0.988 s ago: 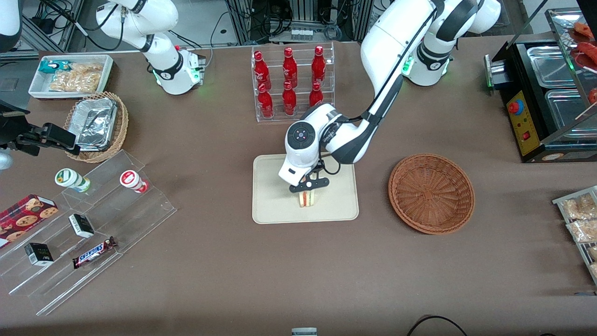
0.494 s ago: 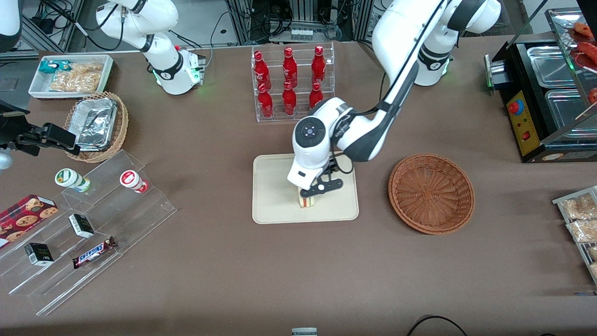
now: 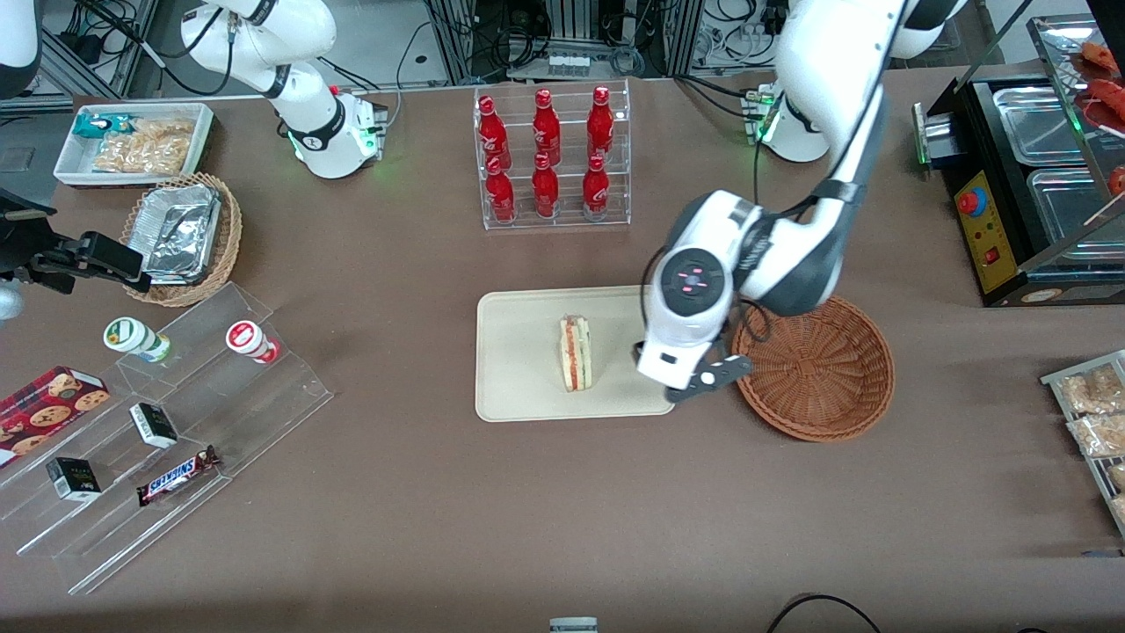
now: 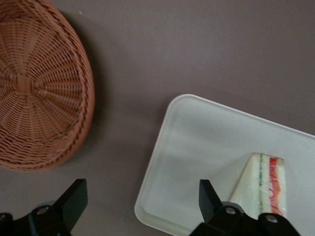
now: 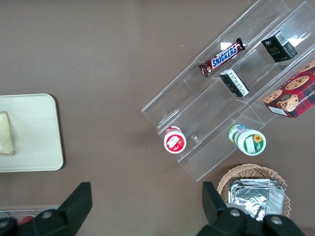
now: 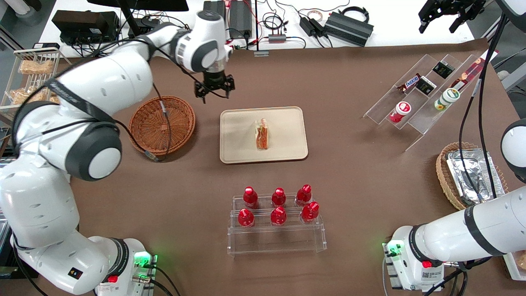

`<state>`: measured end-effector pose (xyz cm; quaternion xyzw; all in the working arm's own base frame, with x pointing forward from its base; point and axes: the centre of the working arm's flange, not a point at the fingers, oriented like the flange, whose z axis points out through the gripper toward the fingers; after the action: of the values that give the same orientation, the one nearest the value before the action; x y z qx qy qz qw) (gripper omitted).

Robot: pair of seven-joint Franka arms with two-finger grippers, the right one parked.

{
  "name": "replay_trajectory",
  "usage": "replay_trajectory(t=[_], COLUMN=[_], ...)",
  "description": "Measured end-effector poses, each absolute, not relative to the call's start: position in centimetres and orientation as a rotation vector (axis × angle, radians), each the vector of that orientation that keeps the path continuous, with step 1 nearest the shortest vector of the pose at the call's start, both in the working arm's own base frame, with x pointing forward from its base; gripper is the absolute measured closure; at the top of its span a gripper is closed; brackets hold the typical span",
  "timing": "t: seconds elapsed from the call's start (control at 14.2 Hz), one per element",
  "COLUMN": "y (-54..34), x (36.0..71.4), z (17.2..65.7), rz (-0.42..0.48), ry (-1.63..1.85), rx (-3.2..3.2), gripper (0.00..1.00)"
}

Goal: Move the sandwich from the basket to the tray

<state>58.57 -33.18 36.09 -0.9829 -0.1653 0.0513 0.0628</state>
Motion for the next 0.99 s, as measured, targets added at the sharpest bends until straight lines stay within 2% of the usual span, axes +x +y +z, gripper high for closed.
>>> replay_trajectory(t=[0.56,0.99], y=[-14.2,-7.8], x=[57.0,55.1], z=[45.0,52.0], rz=[0.294,0.256], ry=[-0.207,0.002], rx=[-3.021,-3.109], gripper=[0.0,0.0])
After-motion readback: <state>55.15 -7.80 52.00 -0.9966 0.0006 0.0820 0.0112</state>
